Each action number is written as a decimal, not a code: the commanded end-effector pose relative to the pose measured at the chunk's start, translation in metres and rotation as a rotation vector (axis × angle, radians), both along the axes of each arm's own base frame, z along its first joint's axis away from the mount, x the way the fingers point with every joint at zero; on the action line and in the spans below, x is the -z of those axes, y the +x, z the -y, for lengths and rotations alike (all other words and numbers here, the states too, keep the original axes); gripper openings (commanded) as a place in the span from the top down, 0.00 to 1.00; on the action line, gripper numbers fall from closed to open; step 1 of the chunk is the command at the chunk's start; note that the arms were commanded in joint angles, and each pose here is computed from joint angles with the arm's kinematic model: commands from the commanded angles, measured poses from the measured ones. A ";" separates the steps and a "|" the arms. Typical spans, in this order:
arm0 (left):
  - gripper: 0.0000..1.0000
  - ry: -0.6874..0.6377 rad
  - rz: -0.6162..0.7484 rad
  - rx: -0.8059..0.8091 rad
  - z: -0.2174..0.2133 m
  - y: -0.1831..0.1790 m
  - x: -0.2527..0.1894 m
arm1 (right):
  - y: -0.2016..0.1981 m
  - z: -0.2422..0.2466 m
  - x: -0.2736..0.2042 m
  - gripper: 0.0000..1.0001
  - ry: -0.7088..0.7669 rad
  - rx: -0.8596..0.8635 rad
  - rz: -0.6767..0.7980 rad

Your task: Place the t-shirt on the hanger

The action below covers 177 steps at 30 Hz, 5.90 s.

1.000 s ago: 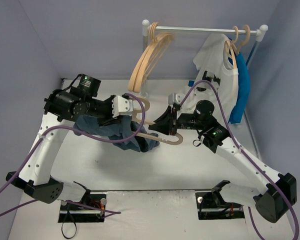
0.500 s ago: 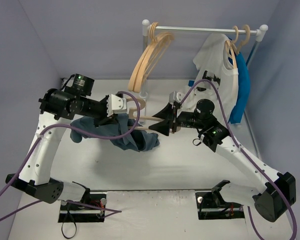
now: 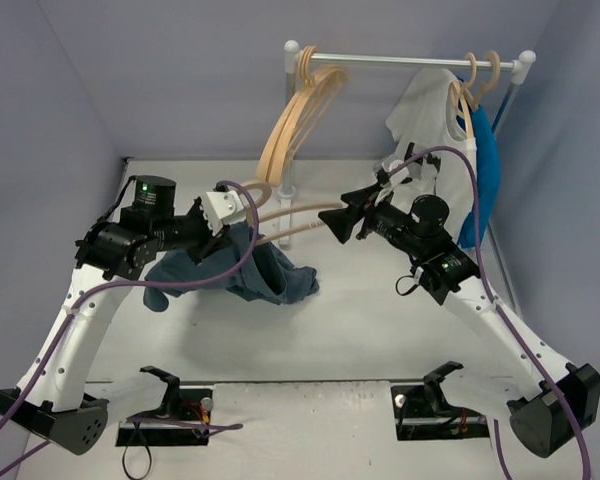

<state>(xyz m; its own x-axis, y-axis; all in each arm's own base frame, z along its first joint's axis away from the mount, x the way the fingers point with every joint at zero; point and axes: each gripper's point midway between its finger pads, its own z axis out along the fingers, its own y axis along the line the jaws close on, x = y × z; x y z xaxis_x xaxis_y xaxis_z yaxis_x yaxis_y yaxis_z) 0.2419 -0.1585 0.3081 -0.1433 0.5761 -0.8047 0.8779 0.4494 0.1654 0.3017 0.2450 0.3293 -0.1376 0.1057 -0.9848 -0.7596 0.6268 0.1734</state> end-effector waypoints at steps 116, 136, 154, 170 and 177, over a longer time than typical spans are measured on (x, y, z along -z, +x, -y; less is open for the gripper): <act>1.00 -0.379 0.144 -0.033 0.088 0.016 -0.009 | 0.004 -0.039 0.006 0.65 -0.246 0.184 -0.188; 1.00 -0.353 0.090 0.119 0.070 -0.008 0.027 | -0.012 0.023 -0.018 0.39 -0.410 0.038 0.043; 1.00 -0.253 0.042 0.289 0.063 -0.035 0.025 | -0.056 -0.006 0.046 0.40 -0.573 -0.385 -0.005; 1.00 -0.222 0.067 0.378 0.062 -0.045 0.015 | -0.089 -0.030 0.071 0.63 -0.609 -0.516 -0.050; 1.00 -0.197 0.066 0.393 0.059 -0.049 0.017 | -0.092 -0.027 0.070 0.85 -0.619 -0.519 -0.034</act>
<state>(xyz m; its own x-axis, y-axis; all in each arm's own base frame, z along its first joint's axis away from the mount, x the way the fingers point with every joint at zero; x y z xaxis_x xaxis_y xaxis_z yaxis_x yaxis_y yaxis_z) 0.1934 -0.2102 0.2542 -0.0234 0.4739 -0.8803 0.9830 0.1711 0.0660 0.2112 0.2713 0.2459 -0.0926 -0.5692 -0.8170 -0.9802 0.1962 -0.0256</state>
